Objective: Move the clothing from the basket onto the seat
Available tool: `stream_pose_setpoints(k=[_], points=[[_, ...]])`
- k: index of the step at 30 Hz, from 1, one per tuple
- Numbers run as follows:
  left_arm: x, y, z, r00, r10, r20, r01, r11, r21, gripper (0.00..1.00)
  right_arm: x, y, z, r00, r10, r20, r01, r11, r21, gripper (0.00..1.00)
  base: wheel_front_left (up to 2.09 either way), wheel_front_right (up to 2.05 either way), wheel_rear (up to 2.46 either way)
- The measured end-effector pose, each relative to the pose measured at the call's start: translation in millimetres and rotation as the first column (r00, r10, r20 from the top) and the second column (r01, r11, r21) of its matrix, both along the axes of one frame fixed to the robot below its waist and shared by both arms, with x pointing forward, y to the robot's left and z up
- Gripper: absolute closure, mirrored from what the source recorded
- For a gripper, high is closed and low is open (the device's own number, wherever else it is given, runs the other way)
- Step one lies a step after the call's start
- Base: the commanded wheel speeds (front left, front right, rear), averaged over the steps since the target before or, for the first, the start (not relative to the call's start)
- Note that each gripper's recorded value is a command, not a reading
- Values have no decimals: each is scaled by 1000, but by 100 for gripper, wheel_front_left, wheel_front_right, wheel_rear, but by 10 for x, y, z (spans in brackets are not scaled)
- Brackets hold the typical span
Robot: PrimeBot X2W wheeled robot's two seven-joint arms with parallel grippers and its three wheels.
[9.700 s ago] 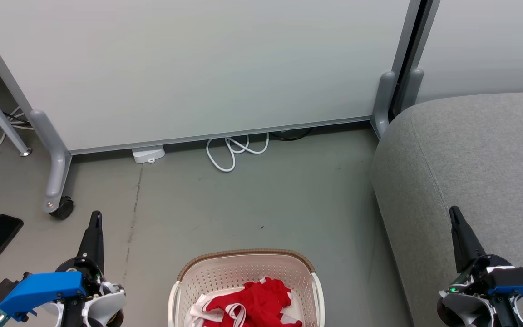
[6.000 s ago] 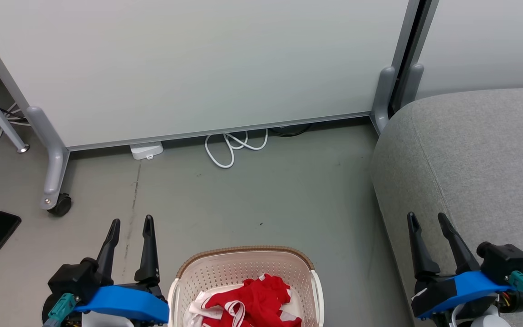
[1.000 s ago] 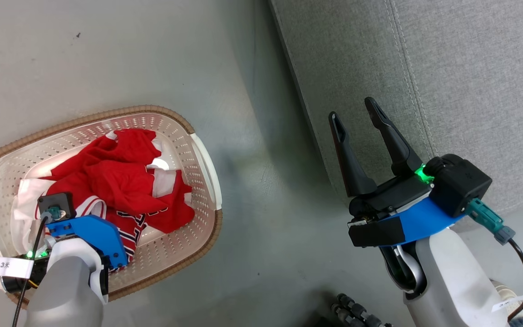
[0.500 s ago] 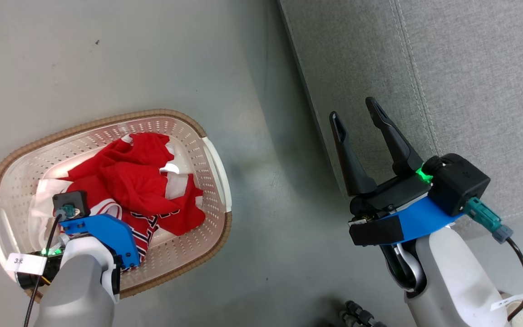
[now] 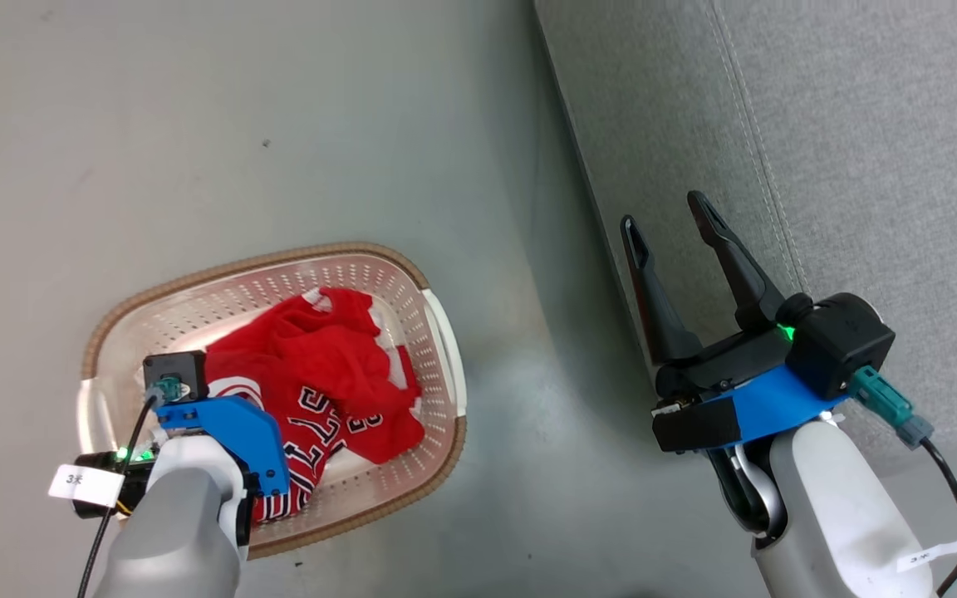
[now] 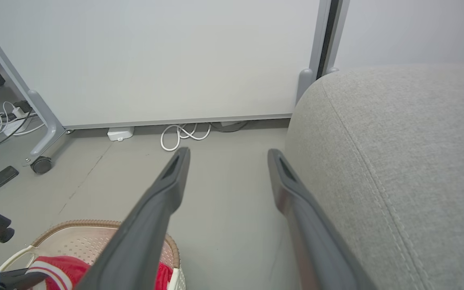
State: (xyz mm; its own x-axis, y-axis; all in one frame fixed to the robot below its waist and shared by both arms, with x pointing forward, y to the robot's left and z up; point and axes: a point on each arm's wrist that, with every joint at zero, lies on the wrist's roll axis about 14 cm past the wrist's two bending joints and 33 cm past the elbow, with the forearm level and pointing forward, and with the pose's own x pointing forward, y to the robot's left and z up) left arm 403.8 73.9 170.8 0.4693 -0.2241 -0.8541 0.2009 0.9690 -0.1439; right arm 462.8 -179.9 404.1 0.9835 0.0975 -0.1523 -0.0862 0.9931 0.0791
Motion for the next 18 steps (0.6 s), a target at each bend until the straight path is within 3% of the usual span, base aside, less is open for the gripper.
stream_pose_setpoints(k=[10, 18], points=[[87, 66, 575, 989, 18, 147, -13, 999, -39, 100, -109, 170, 284, 998, 37, 57, -37, 999, 9, 0, 0, 0, 0], [236, 101, 1140, 949, 30, 313, -4, 997, -83, 100, -272, 275, 459, 994, 61, 87, -61, 998, 3, 0, 0, 0, 0]])
